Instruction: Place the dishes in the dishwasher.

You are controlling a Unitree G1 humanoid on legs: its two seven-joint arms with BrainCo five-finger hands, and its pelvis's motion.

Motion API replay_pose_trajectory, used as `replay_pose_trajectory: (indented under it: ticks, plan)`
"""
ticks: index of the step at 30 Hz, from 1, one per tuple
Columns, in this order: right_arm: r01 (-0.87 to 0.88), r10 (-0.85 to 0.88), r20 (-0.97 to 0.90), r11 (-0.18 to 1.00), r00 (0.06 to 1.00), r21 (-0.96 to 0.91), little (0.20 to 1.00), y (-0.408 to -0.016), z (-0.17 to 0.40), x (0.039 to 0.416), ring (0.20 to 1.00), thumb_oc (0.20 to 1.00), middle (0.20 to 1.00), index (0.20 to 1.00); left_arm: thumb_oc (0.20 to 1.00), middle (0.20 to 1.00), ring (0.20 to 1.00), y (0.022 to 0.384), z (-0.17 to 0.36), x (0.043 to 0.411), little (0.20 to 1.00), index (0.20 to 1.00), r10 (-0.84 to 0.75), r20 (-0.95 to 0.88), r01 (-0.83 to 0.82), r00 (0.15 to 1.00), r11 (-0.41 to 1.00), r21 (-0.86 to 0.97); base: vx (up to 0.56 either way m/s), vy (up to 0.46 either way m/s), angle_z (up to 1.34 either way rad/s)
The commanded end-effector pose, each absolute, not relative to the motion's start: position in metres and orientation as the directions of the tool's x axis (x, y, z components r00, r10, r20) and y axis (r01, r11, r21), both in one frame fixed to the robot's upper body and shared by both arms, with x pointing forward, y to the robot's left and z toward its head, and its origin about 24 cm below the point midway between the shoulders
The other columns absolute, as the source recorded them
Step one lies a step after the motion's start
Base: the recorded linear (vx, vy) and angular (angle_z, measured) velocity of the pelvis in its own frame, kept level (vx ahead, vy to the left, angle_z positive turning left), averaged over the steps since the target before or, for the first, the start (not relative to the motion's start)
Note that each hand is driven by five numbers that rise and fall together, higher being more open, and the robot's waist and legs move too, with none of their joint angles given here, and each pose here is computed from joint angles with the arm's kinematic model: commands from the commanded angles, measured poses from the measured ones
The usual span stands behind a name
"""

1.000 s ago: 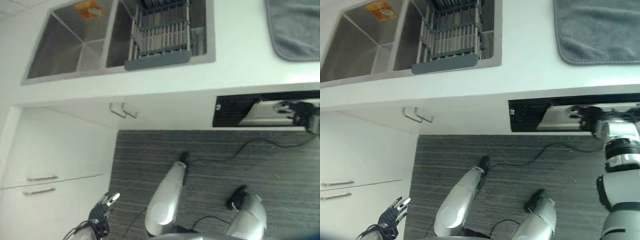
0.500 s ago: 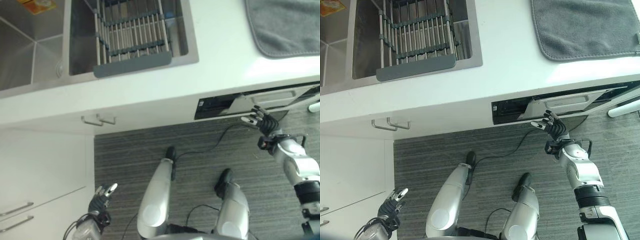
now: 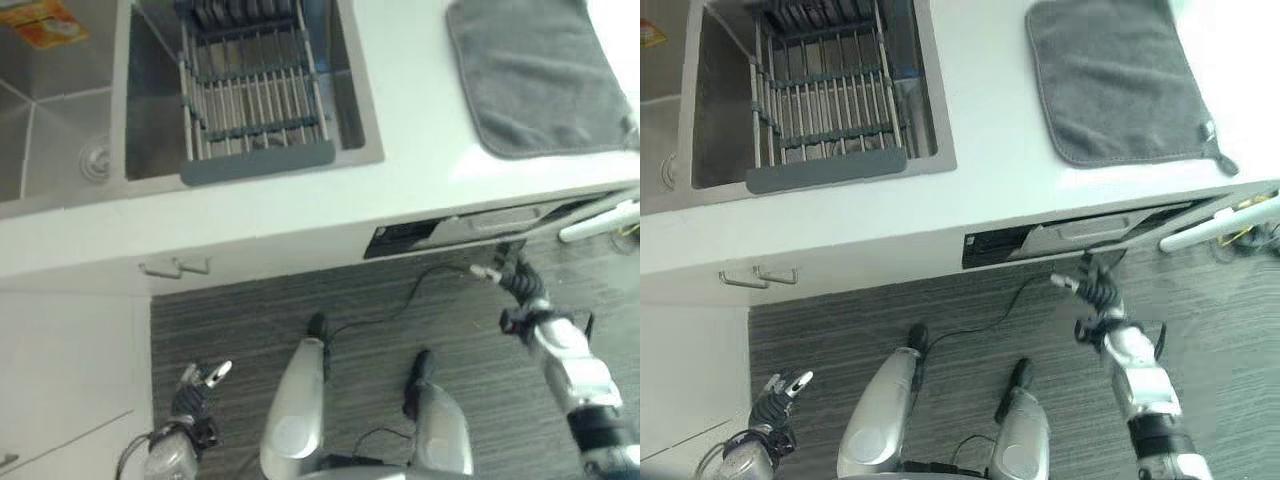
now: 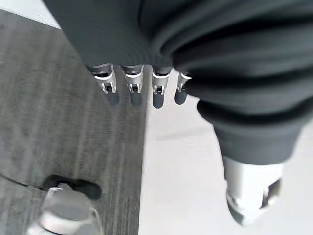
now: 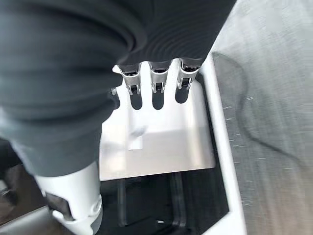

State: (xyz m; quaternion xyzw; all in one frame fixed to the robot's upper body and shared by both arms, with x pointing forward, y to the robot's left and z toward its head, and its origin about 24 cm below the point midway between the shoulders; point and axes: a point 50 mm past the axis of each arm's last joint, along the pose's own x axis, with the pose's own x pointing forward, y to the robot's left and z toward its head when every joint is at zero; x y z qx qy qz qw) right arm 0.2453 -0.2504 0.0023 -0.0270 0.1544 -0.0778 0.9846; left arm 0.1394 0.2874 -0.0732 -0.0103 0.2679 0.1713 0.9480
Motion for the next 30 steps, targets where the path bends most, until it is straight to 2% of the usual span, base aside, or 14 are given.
replay_pose_trajectory:
  ticks: [1,6,9,11,17,20,22,25,30]
  plan:
    - [0.131,-0.157,-0.221,0.983,0.962,-0.128,1.000,-0.265,0.011,0.246,1.000,1.000,1.000,1.000,1.000,1.000,1.000,0.290,-0.067,0.150,1.000,1.000,0.249,-0.515,-0.250,0.820,0.966,0.069,-0.03,-0.226,1.00]
    - [0.060,-0.114,-0.364,0.986,0.924,-0.156,1.000,-0.268,-0.017,0.237,1.000,1.000,1.000,1.000,1.000,1.000,1.000,0.286,-0.072,0.159,1.000,1.000,0.232,-0.503,-0.299,0.832,0.953,-0.054,0.00,-0.216,0.29]
    - [0.019,-0.108,-0.562,0.987,0.820,-0.161,1.000,-0.261,-0.064,0.201,1.000,1.000,1.000,1.000,1.000,1.000,1.000,0.269,-0.097,0.149,1.000,1.000,0.112,-0.621,-0.275,0.776,0.946,-0.173,-0.09,-0.197,0.80]
    - [0.012,-0.098,-0.630,0.990,0.771,-0.139,1.000,-0.262,-0.079,0.187,1.000,1.000,1.000,1.000,1.000,1.000,1.000,0.263,-0.108,0.144,1.000,1.000,0.105,-0.662,-0.309,0.742,0.930,-0.199,-0.18,0.077,1.59]
    - [-0.015,-0.040,-0.726,0.997,0.686,-0.070,1.000,-0.256,-0.110,0.161,1.000,1.000,1.000,1.000,1.000,1.000,1.000,0.246,-0.127,0.139,1.000,1.000,-0.008,-0.741,-0.265,0.671,0.931,-0.251,-0.03,0.302,0.55]
    - [0.075,-0.026,-0.772,0.997,0.635,0.027,1.000,-0.251,-0.126,0.147,1.000,1.000,1.000,1.000,1.000,1.000,1.000,0.241,-0.136,0.133,1.000,1.000,-0.048,-0.782,-0.176,0.622,0.964,-0.199,0.03,0.316,0.26]
    - [0.163,-0.032,-0.832,0.984,0.554,0.070,1.000,-0.250,-0.142,0.123,1.000,1.000,1.000,1.000,1.000,1.000,1.000,0.238,-0.145,0.119,1.000,1.000,-0.054,-0.817,-0.173,0.575,0.967,-0.185,0.08,0.309,-0.04]
    - [0.230,-0.042,-0.870,0.970,0.491,0.083,1.000,-0.249,-0.150,0.106,1.000,1.000,1.000,1.000,1.000,1.000,1.000,0.235,-0.148,0.118,1.000,1.000,-0.075,-0.836,-0.132,0.543,0.976,-0.174,0.06,0.053,0.14]
    - [0.254,-0.038,-0.917,0.965,0.397,0.070,1.000,-0.244,-0.157,0.093,1.000,1.000,1.000,1.000,1.000,1.000,1.000,0.232,-0.152,0.114,1.000,1.000,-0.058,-0.858,-0.202,0.511,0.962,-0.185,0.03,-0.062,0.21]
